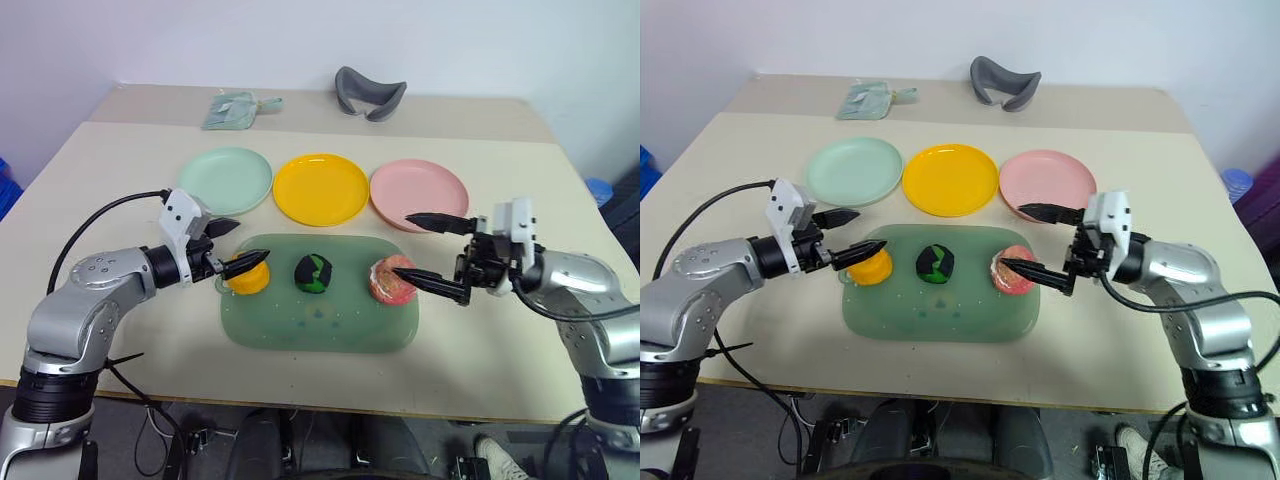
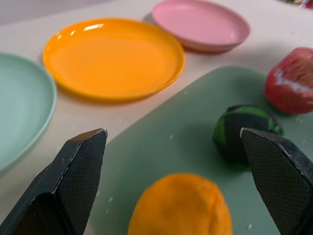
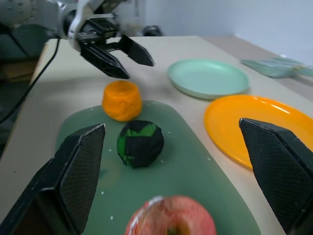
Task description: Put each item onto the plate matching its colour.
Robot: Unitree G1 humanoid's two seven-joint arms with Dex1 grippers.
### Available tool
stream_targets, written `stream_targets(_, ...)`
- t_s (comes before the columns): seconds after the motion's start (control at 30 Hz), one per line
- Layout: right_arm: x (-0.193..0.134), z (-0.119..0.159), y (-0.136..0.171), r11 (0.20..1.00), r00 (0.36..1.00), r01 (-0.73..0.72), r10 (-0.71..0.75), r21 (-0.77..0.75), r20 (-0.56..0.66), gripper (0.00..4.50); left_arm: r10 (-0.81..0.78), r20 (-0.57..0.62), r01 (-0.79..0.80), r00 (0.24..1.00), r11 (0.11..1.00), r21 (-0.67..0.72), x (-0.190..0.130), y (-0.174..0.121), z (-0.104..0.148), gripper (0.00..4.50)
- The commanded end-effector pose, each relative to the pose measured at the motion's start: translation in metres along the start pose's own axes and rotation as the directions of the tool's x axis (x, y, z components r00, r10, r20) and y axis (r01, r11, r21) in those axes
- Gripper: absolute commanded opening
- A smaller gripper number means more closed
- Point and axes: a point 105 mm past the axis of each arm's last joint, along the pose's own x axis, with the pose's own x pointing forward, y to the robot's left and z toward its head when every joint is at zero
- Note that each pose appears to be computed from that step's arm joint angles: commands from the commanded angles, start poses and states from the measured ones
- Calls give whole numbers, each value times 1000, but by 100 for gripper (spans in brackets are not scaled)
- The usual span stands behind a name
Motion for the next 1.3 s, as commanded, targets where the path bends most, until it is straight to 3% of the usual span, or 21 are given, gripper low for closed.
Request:
stream_targets(0.03, 6, 6, -2, 998, 999, -39, 39, -43, 14, 446, -9, -15, 9, 1000, 999, 46, -7, -6, 4, 450)
stream_targets(0.2, 22, 5, -2, 996, 996, -83, 84, -40, 22, 446, -4, -112, 17, 994, 993, 113, -6, -8, -14, 450)
stream_targets(0.6, 30, 10, -7, 993, 995, -86, 89, -81, 35, 446, 42, -203, -21, 978, 994, 103, 26, -6, -40, 450)
stream_targets(0.7, 28, 11, -8, 993, 996, -77, 81, -85, 36, 450, 38, -200, -17, 979, 995, 103, 30, -8, -41, 324)
stream_targets(0.73, 27, 11, -8, 994, 996, -74, 78, -86, 37, 450, 35, -195, -16, 980, 995, 102, 31, -9, -40, 302)
stream_targets(0.8, 27, 11, -9, 994, 997, -67, 71, -87, 37, 450, 39, -180, -21, 983, 995, 97, 31, -8, -38, 301)
stream_targets(0.87, 26, 11, -11, 994, 998, -56, 60, -89, 36, 450, 47, -153, -33, 987, 995, 92, 32, -5, -32, 301)
stream_targets(0.97, 27, 11, -20, 997, 999, 17, -15, -82, 32, 450, 138, -29, -135, 990, 987, 85, 37, 15, -2, 301)
stream_targets(1.07, 29, 12, -33, 990, 992, 124, -121, -71, 45, 450, 286, 124, -308, 950, 919, 247, 44, 41, 34, 301)
stream_targets(1.3, 40, 6, -72, 914, 914, 406, -406, -24, 7, 450, 391, 190, -408, 901, 911, 64, 108, 69, 71, 301)
